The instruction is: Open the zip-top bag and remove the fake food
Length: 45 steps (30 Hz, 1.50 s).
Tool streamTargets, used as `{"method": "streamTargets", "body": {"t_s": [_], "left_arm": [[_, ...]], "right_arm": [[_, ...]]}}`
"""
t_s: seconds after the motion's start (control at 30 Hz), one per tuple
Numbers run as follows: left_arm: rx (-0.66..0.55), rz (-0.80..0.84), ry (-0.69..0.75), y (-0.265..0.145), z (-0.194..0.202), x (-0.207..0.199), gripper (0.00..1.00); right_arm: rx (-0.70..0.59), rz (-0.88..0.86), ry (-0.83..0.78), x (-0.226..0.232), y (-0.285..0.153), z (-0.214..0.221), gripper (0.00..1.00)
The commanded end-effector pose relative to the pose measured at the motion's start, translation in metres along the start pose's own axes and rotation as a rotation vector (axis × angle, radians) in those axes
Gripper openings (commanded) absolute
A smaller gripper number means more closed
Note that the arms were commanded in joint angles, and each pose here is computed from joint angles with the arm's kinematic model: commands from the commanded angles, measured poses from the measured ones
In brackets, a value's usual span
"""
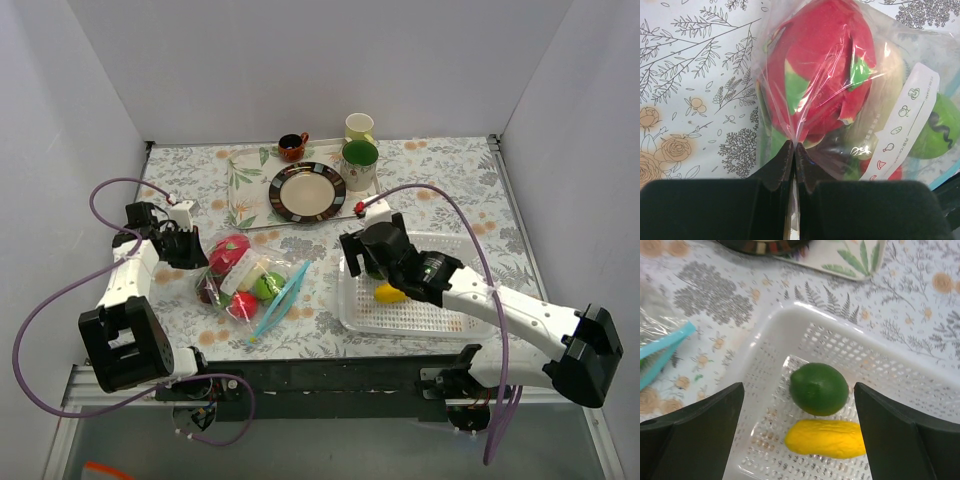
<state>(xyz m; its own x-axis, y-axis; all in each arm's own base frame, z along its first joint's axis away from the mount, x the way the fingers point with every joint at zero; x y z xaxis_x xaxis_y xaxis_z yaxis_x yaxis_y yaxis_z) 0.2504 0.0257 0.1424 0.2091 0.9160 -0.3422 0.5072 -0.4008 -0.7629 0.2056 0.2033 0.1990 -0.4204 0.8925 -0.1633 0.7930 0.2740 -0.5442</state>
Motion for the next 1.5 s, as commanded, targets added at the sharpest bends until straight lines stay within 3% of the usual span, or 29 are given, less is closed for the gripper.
{"method": "streamTargets", "body": {"t_s": [0.0,0.1,0.27,0.3,0.43,0.57,0.7,0.93,1.2,1.37,1.47], "left_arm": [[-0.015,-0.014,0.008,0.001,-0.006,0.003,0.0],[-0.013,-0.019,0.009,0.003,-0.006,0.005,0.0],[-0.008,-0.03,0.008,0.007,-0.006,0.009,0.0],[-0.006,-0.028,0.005,0.007,-0.006,0.009,0.0],[-0.006,-0.016,-0.002,0.009,-0.006,0.008,0.0],[-0.003,-0.017,0.001,0.009,-0.005,0.007,0.0],[0.0,-0.017,0.003,0.009,-0.003,0.007,0.0],[0.019,0.0,0.011,0.013,0.007,0.004,0.0],[0.065,0.019,0.032,0.017,0.021,0.003,0.0],[0.089,0.041,0.033,0.019,0.028,0.001,0.0],[0.089,0.038,0.036,0.019,0.027,0.002,0.0]], "right_arm": [[-0.1,-0.15,-0.074,0.04,-0.012,-0.04,0.98],[-0.18,-0.319,-0.197,0.086,-0.022,-0.04,0.95],[-0.172,-0.511,-0.291,0.137,-0.019,-0.008,0.73],[-0.18,-0.541,-0.284,0.147,-0.014,-0.006,0.72],[-0.173,-0.627,-0.277,0.167,-0.002,0.006,0.76],[-0.149,-0.684,-0.304,0.188,0.014,0.017,0.92],[-0.122,-0.696,-0.328,0.206,0.031,0.02,0.98],[-0.167,-0.633,-0.305,0.219,0.067,0.015,0.98],[-0.334,-0.578,-0.261,0.226,0.078,-0.014,0.98],[-0.309,-0.571,-0.298,0.236,0.091,-0.014,0.98],[-0.28,-0.615,-0.279,0.239,0.091,-0.007,0.91]]}}
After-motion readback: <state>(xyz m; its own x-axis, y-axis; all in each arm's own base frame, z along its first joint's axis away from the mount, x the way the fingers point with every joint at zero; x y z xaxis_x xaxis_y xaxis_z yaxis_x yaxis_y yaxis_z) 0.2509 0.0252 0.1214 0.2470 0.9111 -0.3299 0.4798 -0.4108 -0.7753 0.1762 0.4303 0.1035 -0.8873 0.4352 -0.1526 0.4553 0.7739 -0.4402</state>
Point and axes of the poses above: each gripper's point midway between its finger pads, its own y axis out along the fingers, its own x axis along the line the jaws close on, z = x × y, the point moved 6 cm from there along -y, back along the fingers, and after that the axes turned 5 degrees about -y, right-handed, at the moved point
